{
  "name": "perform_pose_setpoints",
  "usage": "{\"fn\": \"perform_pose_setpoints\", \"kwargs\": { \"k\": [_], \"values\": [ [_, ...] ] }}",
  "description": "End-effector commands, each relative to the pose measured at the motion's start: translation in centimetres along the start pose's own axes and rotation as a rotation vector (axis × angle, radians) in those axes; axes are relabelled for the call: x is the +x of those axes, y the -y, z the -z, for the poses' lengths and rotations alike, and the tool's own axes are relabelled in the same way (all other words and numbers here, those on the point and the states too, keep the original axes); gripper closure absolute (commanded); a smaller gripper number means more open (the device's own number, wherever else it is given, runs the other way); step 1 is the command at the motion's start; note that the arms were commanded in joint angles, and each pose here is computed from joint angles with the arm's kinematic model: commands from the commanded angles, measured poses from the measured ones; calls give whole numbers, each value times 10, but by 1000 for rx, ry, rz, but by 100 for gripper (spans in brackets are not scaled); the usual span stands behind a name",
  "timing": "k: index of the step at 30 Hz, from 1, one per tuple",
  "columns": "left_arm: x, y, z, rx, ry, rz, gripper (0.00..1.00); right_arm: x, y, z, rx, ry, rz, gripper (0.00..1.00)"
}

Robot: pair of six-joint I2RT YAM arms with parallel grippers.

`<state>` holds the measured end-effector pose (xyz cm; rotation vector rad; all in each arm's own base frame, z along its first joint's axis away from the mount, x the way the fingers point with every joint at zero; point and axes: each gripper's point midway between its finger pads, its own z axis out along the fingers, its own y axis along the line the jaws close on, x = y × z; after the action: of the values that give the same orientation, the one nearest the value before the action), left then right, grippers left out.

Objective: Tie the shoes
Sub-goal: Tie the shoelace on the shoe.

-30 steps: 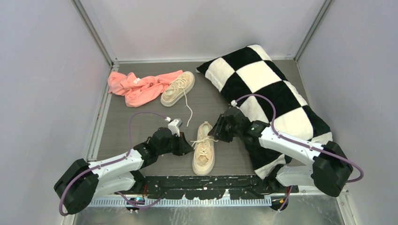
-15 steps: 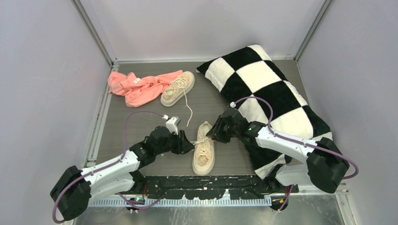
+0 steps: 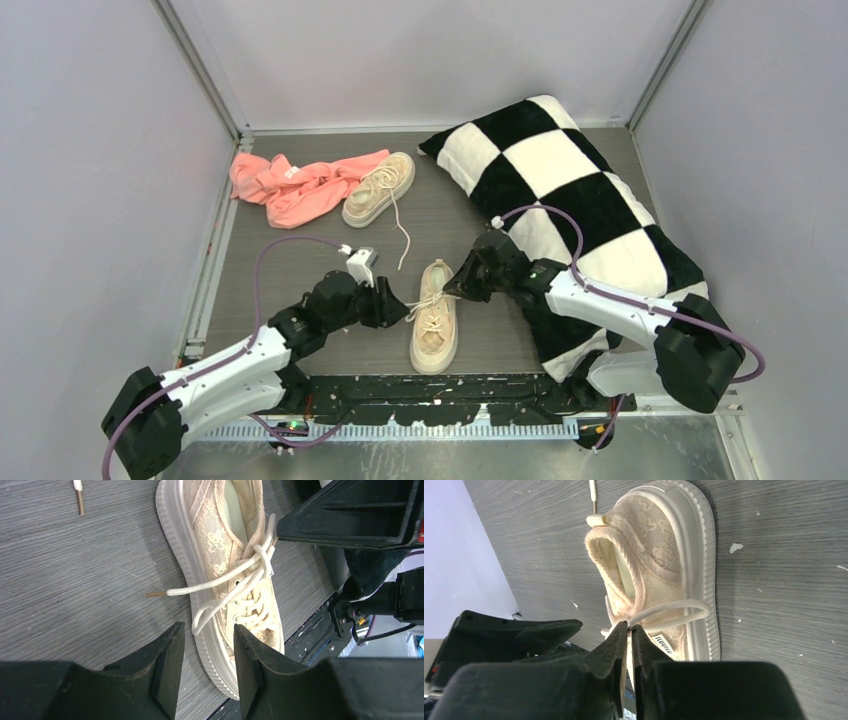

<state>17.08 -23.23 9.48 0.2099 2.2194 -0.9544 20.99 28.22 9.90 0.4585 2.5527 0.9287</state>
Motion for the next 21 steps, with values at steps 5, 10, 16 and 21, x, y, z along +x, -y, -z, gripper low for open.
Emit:
{"fn": "perform_pose_setpoints", "kwargs": {
  "k": [5, 10, 16, 21],
  "values": [
    [-12, 8, -4, 12, 23, -13, 58, -9, -5, 15, -25, 57, 16, 99],
    [-13, 8, -5, 13, 22, -11, 58, -13, -1, 17, -11, 87, 18, 99],
    [-15, 9, -5, 11, 30, -12, 57, -17, 10, 23, 18, 124, 20, 99],
    [-15, 9, -6, 11, 23, -11, 57, -20, 19, 29, 36, 155, 16, 99]
  ]
}}
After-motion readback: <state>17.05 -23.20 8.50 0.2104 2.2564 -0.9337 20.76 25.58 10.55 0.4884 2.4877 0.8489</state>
